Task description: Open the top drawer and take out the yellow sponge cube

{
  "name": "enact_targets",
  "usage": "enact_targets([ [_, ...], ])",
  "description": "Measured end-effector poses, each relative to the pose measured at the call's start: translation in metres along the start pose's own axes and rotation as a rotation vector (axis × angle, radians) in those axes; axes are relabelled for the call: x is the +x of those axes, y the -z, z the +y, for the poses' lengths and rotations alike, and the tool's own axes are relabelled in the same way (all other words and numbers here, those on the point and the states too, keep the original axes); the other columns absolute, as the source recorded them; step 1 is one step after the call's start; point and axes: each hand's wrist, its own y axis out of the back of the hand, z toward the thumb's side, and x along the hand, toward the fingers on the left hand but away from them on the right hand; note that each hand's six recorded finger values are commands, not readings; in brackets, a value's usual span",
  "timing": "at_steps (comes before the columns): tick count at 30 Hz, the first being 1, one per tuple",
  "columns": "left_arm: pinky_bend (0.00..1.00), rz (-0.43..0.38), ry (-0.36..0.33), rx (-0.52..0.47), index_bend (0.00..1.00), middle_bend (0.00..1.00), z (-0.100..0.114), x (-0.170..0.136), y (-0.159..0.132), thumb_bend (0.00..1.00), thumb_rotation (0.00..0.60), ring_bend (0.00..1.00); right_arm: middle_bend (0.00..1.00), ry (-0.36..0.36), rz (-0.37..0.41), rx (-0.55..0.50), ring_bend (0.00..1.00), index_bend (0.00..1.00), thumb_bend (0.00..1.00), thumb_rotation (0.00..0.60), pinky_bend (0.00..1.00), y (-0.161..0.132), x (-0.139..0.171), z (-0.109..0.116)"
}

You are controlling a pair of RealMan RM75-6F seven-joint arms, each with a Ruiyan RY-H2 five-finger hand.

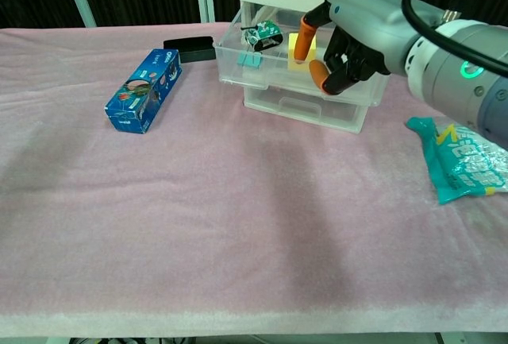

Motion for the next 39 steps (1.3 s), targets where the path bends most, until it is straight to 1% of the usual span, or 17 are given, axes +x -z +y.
enact_targets([
  [8, 0.0, 0.001, 0.0, 0.001, 0.0, 0.0, 0.0, 0.0, 0.0, 0.0, 0.6, 0.0, 0.87, 0.005, 0.015, -0.002, 0.92, 0.43, 0.54, 0.6, 0.84, -0.004, 0.004, 0.004],
  [9, 0.0, 0.001, 0.0, 0.0, 0.0, 0.0, 0.0, 0.0, 0.0, 0.0, 0.6, 0.0, 0.87, 0.005, 0.014, -0.003, 0.92, 0.42, 0.54, 0.6, 0.84, -0.004, 0.004, 0.004],
  [10, 0.0, 0.001, 0.0, 0.001, 0.0, 0.0, 0.0, 0.0, 0.0, 0.0, 0.6, 0.0, 0.87, 0.004, 0.013, -0.004, 0.92, 0.38, 0.53, 0.6, 0.84, -0.004, 0.005, 0.004],
  [13, 0.0, 0.001, 0.001, 0.001, 0.0, 0.0, 0.0, 0.0, 0.0, 0.0, 0.6, 0.0, 0.87, 0.004, 0.013, -0.007, 0.92, 0.28, 0.49, 0.6, 0.84, -0.004, 0.004, 0.005],
  [17, 0.0, 0.002, 0.001, 0.0, 0.0, 0.0, 0.0, 0.0, 0.0, 0.0, 0.6, 0.0, 0.87, 0.014, 0.019, -0.014, 0.92, 0.25, 0.43, 0.6, 0.84, -0.004, 0.003, 0.008],
  [19, 0.0, 0.002, 0.0, 0.0, 0.0, 0.0, 0.0, 0.0, 0.0, 0.0, 0.6, 0.0, 0.87, 0.021, 0.024, -0.016, 0.92, 0.24, 0.37, 0.6, 0.84, -0.005, 0.003, 0.01],
  [22, 0.0, 0.004, 0.001, -0.002, 0.0, 0.0, 0.0, 0.0, 0.0, 0.0, 0.6, 0.0, 0.88, 0.042, 0.036, -0.018, 0.92, 0.23, 0.31, 0.6, 0.84, -0.007, 0.002, 0.016],
  [25, 0.0, 0.003, 0.0, -0.002, 0.0, 0.0, 0.0, 0.0, 0.0, 0.0, 0.6, 0.0, 0.88, 0.062, 0.044, -0.011, 0.92, 0.23, 0.27, 0.6, 0.84, -0.01, 0.002, 0.025],
  [27, 0.0, 0.002, 0.0, -0.001, 0.0, 0.0, 0.0, 0.0, 0.0, 0.0, 0.6, 0.0, 0.88, 0.075, 0.047, 0.004, 0.92, 0.23, 0.25, 0.6, 0.84, -0.011, 0.0, 0.03],
  [30, 0.0, 0.0, -0.004, 0.004, 0.0, 0.0, 0.001, 0.0, 0.0, 0.0, 0.6, 0.0, 0.89, 0.091, 0.043, 0.034, 0.93, 0.23, 0.17, 0.6, 0.84, -0.012, -0.004, 0.038],
  [33, 0.0, 0.0, -0.008, 0.007, 0.0, 0.0, 0.002, 0.0, 0.0, 0.0, 0.6, 0.0, 0.89, 0.083, 0.021, 0.059, 0.93, 0.23, 0.13, 0.6, 0.84, -0.009, -0.009, 0.041],
  [39, 0.0, -0.007, -0.023, 0.01, 0.0, 0.0, 0.003, 0.001, -0.001, 0.0, 0.6, 0.0, 0.89, 0.045, -0.037, 0.117, 0.93, 0.23, 0.1, 0.6, 0.84, -0.005, -0.022, 0.046],
])
